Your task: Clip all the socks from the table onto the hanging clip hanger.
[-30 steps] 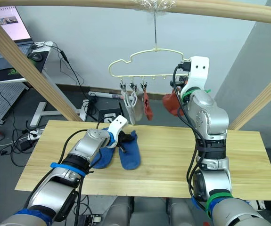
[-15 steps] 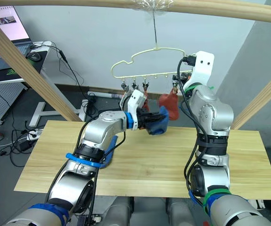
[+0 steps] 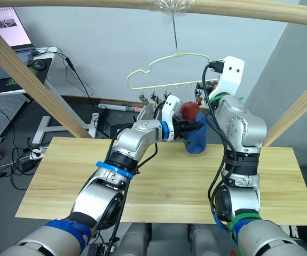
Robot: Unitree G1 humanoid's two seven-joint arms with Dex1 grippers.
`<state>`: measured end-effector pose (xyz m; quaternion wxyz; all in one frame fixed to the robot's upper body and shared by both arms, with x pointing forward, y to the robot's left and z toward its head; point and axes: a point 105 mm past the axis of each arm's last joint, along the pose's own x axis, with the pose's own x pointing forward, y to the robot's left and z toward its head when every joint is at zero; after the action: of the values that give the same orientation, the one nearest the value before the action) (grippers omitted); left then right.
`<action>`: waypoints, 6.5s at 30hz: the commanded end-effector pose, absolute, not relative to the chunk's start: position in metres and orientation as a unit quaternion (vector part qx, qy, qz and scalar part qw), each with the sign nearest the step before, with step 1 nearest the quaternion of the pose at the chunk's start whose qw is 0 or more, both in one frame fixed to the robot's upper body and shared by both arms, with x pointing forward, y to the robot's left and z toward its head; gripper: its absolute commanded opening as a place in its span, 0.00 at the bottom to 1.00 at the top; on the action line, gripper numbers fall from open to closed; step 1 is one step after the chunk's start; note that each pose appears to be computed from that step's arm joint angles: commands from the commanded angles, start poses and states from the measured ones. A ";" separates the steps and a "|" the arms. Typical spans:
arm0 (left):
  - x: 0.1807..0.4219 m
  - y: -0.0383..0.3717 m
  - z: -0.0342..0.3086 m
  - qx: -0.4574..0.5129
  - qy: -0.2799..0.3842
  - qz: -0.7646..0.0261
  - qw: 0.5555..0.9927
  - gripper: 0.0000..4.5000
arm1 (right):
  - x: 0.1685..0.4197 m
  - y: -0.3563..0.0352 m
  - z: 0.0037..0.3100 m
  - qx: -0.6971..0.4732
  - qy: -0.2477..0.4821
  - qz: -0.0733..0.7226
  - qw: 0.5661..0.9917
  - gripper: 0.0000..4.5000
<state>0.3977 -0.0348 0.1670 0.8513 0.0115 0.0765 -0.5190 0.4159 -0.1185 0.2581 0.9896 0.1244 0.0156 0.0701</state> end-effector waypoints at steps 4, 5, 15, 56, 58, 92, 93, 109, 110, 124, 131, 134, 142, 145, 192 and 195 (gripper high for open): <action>0.404 -0.047 0.196 0.014 0.028 -0.522 0.853 0.00 | 0.406 -0.113 0.288 0.132 -0.034 0.088 0.987 0.00; 0.404 -0.048 0.197 0.014 0.027 -0.522 0.852 0.00 | 0.406 -0.113 0.287 0.132 -0.034 0.089 0.987 0.00; 0.407 -0.053 0.207 0.005 0.016 -0.523 0.852 0.00 | 0.406 -0.112 0.285 0.136 -0.030 0.089 0.986 0.00; 0.378 -0.022 0.196 0.045 0.009 -0.548 0.835 0.97 | 0.371 -0.107 0.250 0.110 0.026 0.118 0.987 0.53; 0.372 -0.013 0.197 0.050 -0.003 -0.544 0.838 0.97 | 0.365 -0.109 0.244 0.099 0.035 0.121 0.987 0.53; 0.318 0.086 0.279 0.066 -0.090 -0.599 0.793 0.97 | 0.343 -0.132 0.227 0.038 -0.036 0.029 0.998 0.53; 0.319 0.085 0.279 0.066 -0.090 -0.598 0.793 0.97 | 0.344 -0.132 0.227 0.039 -0.035 0.031 0.998 0.53; 0.321 0.085 0.280 0.082 -0.091 -0.579 0.806 0.97 | 0.381 -0.146 0.229 0.022 -0.034 0.029 0.999 0.53; 0.320 0.085 0.280 0.082 -0.091 -0.578 0.807 0.97 | 0.383 -0.147 0.229 0.022 -0.034 0.029 0.999 0.53; 0.324 0.089 0.279 0.085 -0.091 -0.566 0.815 0.97 | 0.410 -0.152 0.237 0.035 -0.039 0.022 0.998 0.53; 0.325 0.090 0.278 0.085 -0.089 -0.559 0.820 0.97 | 0.419 -0.146 0.246 0.047 -0.045 0.027 0.998 0.53; 0.325 0.090 0.277 0.085 -0.089 -0.558 0.821 0.98 | 0.420 -0.147 0.246 0.048 -0.045 0.023 0.998 0.46; 0.326 0.090 0.276 0.084 -0.089 -0.555 0.823 0.98 | 0.421 -0.147 0.249 0.056 -0.044 0.021 0.997 0.41; 0.326 0.089 0.275 0.083 -0.090 -0.554 0.823 0.98 | 0.422 -0.145 0.252 0.063 -0.044 0.022 0.997 0.41; 0.393 0.243 0.083 0.181 0.212 -0.208 0.937 0.99 | 0.425 -0.140 0.259 0.089 -0.042 0.023 0.995 0.00; 0.394 0.251 0.071 0.177 0.236 -0.196 0.935 0.99 | 0.424 -0.141 0.259 0.089 -0.043 0.021 0.995 0.00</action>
<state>0.3893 0.2478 0.0667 0.9327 0.1711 0.2432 -0.2040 0.4300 -0.1384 0.2407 0.9961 0.0849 -0.0066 0.0214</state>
